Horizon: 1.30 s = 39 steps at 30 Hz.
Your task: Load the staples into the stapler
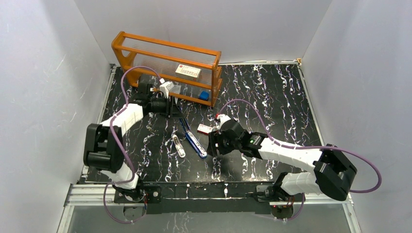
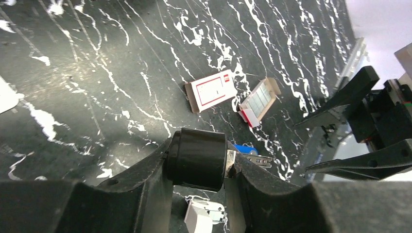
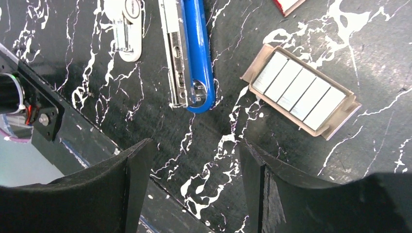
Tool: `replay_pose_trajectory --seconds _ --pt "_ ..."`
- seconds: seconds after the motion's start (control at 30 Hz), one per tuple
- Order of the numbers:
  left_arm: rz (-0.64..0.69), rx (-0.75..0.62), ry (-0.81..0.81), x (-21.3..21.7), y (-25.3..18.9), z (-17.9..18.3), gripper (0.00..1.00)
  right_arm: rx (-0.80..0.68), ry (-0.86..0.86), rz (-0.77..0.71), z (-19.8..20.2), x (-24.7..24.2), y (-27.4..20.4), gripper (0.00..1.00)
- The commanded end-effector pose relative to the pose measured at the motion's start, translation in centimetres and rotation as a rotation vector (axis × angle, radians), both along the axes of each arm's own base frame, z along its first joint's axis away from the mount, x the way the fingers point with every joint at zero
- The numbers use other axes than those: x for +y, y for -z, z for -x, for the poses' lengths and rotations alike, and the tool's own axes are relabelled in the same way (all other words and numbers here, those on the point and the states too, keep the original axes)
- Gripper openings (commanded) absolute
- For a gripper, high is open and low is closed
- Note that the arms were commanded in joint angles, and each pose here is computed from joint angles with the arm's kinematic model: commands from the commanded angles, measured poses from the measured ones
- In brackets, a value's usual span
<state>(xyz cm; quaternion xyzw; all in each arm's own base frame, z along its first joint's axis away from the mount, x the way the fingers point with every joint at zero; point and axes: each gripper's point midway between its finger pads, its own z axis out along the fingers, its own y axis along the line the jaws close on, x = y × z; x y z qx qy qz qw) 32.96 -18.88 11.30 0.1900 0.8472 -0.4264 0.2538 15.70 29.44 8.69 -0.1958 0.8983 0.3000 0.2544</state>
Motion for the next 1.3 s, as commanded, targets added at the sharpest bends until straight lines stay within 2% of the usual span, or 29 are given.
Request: replay_pose_trajectory --seconds 0.0,0.17,0.37,0.53,0.7,0.97,1.1,1.27 --pt "-0.056 -0.165 -0.058 0.1 -2.8 -0.1 0.27 -0.041 0.046 0.009 -1.2 -0.2 0.0 0.73" --pt "-0.211 -0.228 -0.142 0.2 -1.7 0.7 0.26 -0.028 0.039 0.015 -1.3 0.3 0.5 0.72" --pt "-0.263 -0.288 -0.238 0.4 -2.3 1.5 0.26 -0.027 0.019 0.007 -1.6 1.4 0.9 0.69" --pt "-0.293 -0.363 -0.227 0.0 -3.1 2.5 0.26 -0.041 -0.001 0.0 -2.0 2.1 1.3 0.68" --pt "-0.343 -0.435 -0.205 -0.7 -3.3 3.3 0.26 -0.138 -0.181 -0.051 -1.6 3.9 0.8 0.64" --pt "-0.413 -0.495 -0.167 -1.9 -3.2 4.4 0.27 -0.247 -0.242 0.065 -2.7 3.5 2.8 0.59" --pt "-0.525 -0.534 -0.137 -1.5 -2.0 5.2 0.27 -0.256 -0.26 0.124 -2.1 2.9 4.2 0.57" --pt "-0.612 -0.562 -0.134 -1.4 -1.0 5.9 0.27 -0.237 -0.273 0.118 -0.7 2.3 4.8 0.57"
